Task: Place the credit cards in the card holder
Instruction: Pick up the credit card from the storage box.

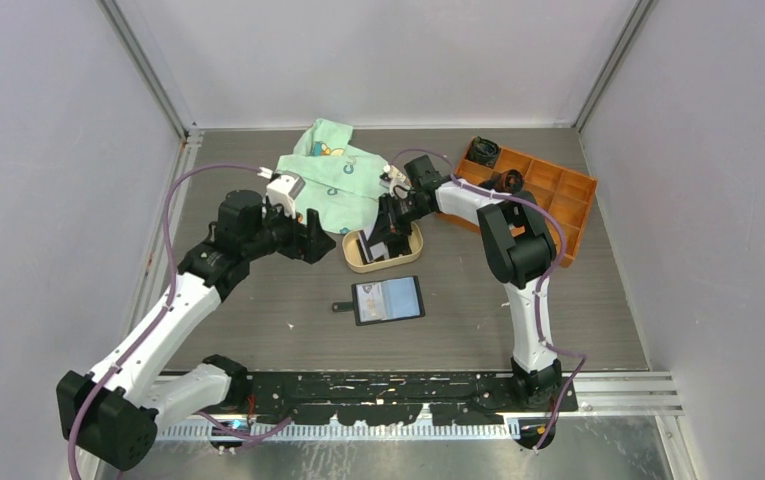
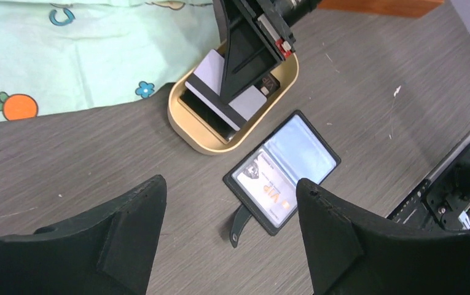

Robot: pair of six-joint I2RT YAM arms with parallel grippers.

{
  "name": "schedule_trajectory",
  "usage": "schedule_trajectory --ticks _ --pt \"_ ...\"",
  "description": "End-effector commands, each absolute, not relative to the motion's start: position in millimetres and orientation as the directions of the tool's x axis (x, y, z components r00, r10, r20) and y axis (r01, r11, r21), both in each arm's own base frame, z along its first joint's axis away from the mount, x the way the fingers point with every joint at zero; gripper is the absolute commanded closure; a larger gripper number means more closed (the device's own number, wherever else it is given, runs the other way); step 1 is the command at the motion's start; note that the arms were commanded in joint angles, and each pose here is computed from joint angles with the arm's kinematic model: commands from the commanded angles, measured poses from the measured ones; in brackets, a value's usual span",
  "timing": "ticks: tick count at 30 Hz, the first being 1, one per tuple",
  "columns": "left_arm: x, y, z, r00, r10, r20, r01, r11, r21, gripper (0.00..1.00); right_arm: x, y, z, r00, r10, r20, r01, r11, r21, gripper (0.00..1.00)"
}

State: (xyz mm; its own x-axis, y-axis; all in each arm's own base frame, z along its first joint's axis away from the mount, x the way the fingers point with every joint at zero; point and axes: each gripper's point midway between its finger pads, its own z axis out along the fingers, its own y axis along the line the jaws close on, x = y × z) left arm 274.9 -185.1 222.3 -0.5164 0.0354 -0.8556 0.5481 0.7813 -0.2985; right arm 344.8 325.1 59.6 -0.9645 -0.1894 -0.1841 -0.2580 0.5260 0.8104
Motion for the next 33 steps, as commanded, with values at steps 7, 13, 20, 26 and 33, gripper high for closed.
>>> schedule_trajectory --ticks 7,13,20,26,33 --pt "274.3 -196.4 242.0 -0.445 0.043 -0.895 0.631 0.724 -0.279 0.23 353.9 332.2 84.5 -0.948 -0.187 -0.256 -0.316 0.498 0.807 0.75" --pt "273.8 -197.2 241.8 -0.447 0.044 -0.894 0.635 0.719 -0.282 0.23 354.3 330.7 83.4 -0.948 -0.189 -0.255 -0.316 0.508 0.801 0.74" --pt "272.8 -199.1 240.8 -0.453 0.045 -0.89 0.641 0.711 -0.29 0.23 357.3 322.2 84.4 -0.947 -0.183 -0.263 -0.321 0.531 0.784 0.74" --pt "272.0 -198.8 241.4 -0.449 0.044 -0.892 0.642 0.71 -0.288 0.23 360.9 310.7 80.3 -0.952 -0.17 -0.256 -0.306 0.565 0.766 0.74" --pt "271.6 -199.2 241.3 -0.45 0.044 -0.892 0.644 0.708 -0.29 0.23 365.8 301.1 74.9 -0.956 -0.154 -0.25 -0.292 0.597 0.747 0.81"
